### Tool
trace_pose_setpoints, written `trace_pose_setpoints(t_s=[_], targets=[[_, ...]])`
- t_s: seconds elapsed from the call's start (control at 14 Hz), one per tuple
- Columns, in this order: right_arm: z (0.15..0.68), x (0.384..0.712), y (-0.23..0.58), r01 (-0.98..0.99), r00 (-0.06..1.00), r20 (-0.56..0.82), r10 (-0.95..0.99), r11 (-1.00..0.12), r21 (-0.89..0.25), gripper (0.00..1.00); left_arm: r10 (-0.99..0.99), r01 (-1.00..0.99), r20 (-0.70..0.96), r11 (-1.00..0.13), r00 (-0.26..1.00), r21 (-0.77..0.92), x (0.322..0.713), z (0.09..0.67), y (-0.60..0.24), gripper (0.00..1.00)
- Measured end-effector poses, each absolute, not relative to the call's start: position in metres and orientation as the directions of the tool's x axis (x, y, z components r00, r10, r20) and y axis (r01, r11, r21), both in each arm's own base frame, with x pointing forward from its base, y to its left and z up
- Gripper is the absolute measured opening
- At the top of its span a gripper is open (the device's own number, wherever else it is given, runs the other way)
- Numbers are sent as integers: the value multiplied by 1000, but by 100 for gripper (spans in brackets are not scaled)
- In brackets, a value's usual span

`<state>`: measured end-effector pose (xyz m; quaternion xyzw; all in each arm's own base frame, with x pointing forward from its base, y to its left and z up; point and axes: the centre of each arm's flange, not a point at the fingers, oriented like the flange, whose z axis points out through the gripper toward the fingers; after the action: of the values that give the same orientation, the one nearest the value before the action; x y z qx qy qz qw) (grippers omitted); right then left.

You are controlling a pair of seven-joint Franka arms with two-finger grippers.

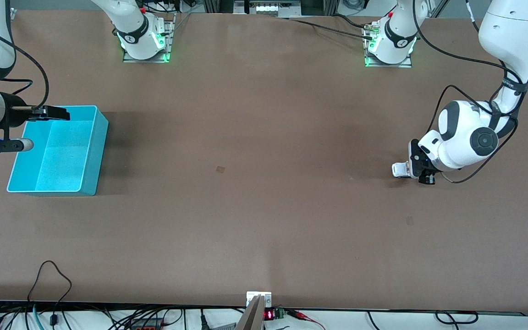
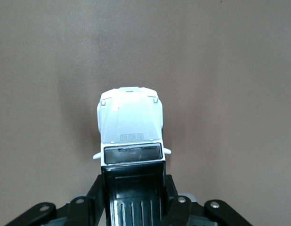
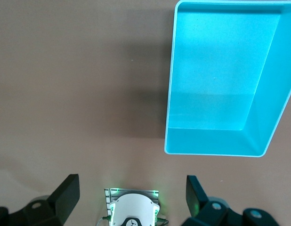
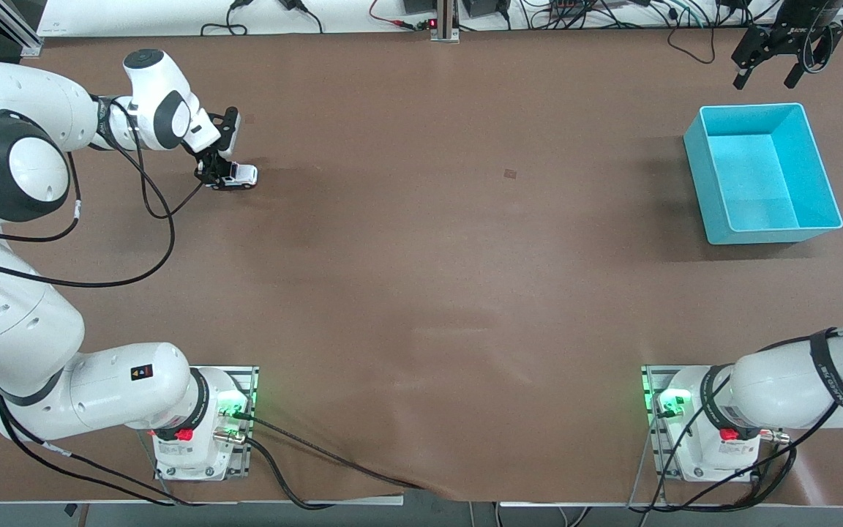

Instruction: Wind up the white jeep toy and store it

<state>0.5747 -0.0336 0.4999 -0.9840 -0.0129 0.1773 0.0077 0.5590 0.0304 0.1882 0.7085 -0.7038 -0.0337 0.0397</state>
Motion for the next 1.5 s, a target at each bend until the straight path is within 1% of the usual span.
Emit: trace_pose_setpoints(t_s=[0.21,0.93,1.29,1.5], targets=[[500,575,-34,23,937,-349,28,-1000,-20,100,-1000,-994,6,-29,30,103,559,188,31,52],[500,575,-34,21,937,-349,27,-1000,-20,100,-999,-994,6,-36,37,103,559,188,32,52],[500,575,-35,21,937,-349,26,-1000,-20,100,-998,-993,3,-58,59,104,558,187,48,52],[500,575,-35,20,937,-349,26,-1000,-20,100,-999,-994,-34,-25,22,103,557,187,59,52]])
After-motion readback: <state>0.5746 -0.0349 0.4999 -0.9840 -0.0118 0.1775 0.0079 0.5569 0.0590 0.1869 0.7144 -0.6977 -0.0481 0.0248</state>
